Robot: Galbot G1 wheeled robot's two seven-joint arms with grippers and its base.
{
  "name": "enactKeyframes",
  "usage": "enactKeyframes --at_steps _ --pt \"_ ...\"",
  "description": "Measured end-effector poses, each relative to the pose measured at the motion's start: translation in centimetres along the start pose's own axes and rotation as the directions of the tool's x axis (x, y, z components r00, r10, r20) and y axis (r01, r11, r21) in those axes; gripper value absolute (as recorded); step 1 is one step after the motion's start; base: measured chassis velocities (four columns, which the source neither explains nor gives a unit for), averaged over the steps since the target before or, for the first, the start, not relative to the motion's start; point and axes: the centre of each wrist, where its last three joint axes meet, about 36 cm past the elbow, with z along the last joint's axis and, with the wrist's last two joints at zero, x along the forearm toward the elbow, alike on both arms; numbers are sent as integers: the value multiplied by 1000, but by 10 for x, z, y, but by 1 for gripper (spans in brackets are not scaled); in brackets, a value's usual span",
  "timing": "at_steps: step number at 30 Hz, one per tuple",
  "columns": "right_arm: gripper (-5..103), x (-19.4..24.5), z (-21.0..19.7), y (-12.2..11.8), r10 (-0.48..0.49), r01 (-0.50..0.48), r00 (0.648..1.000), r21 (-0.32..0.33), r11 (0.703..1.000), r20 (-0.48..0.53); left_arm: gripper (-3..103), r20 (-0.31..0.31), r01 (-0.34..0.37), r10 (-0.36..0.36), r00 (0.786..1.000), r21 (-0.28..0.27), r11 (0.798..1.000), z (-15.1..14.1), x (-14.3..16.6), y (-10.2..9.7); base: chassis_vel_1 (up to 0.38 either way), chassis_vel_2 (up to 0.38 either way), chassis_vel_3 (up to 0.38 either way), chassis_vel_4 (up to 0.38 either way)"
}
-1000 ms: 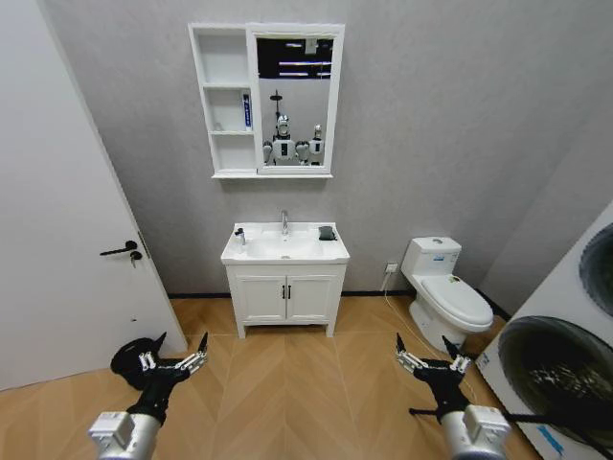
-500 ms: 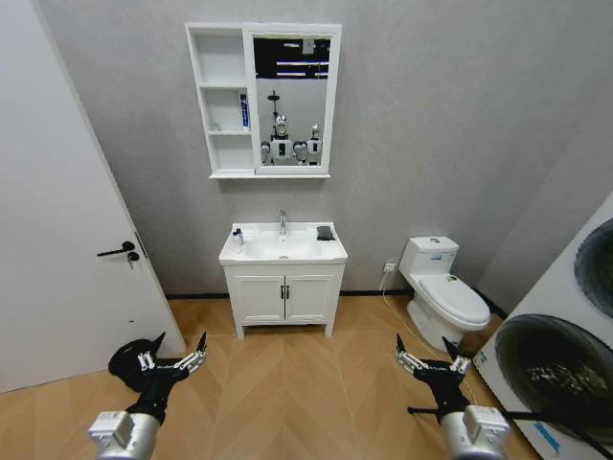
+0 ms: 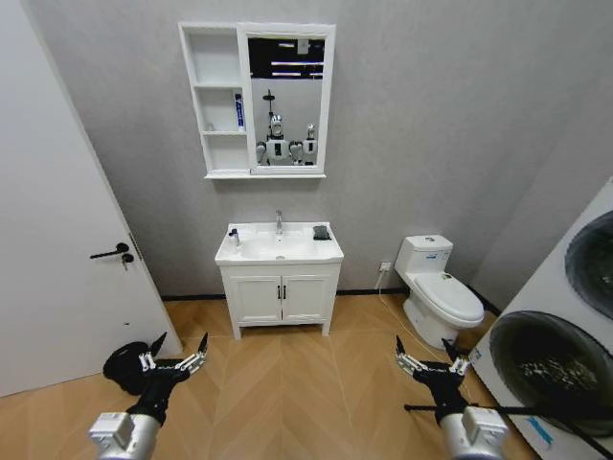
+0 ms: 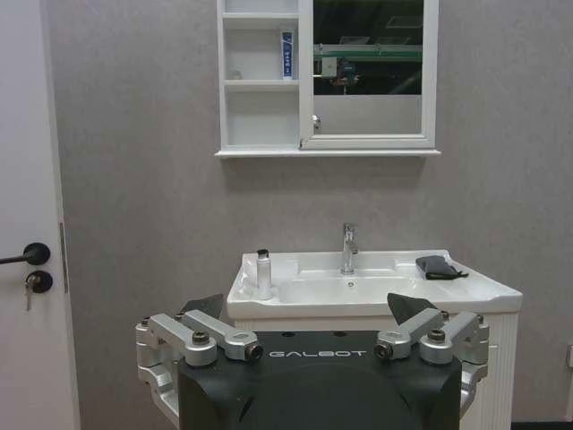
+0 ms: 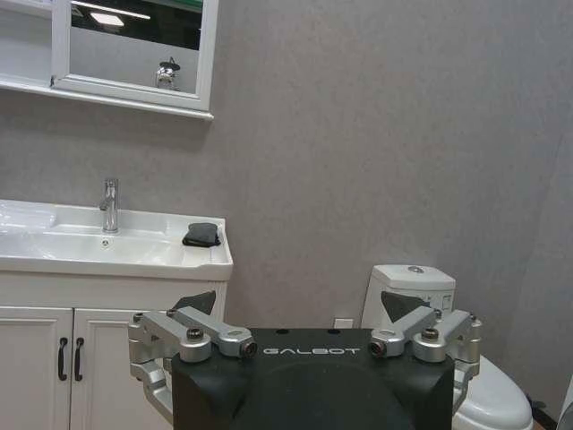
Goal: Move facial cleanser and shampoo from washbasin to cabinet, then wipe washbasin with towel.
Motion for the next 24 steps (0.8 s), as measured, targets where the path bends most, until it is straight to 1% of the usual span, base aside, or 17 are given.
enactKeyframes --at_steps 3,12,19,24 --pt "100 0 0 0 -1 1 1000 0 1000 -1 100 -1 0 0 1000 12 1000 0 1 0 0 0 0 0" --pt "100 1 1 0 -4 4 1000 1 1000 -5 100 -24 2 -2 1000 12 1000 0 2 -1 0 0 0 0" --pt "100 0 0 0 -3 3 1000 -1 1000 -1 100 -5 8 -8 1000 -2 1000 1 1 -1 0 0 0 0" --pt "100 0 0 0 -8 8 1000 0 1000 -8 100 -3 13 -13 1000 5 1000 1 0 -1 0 0 0 0"
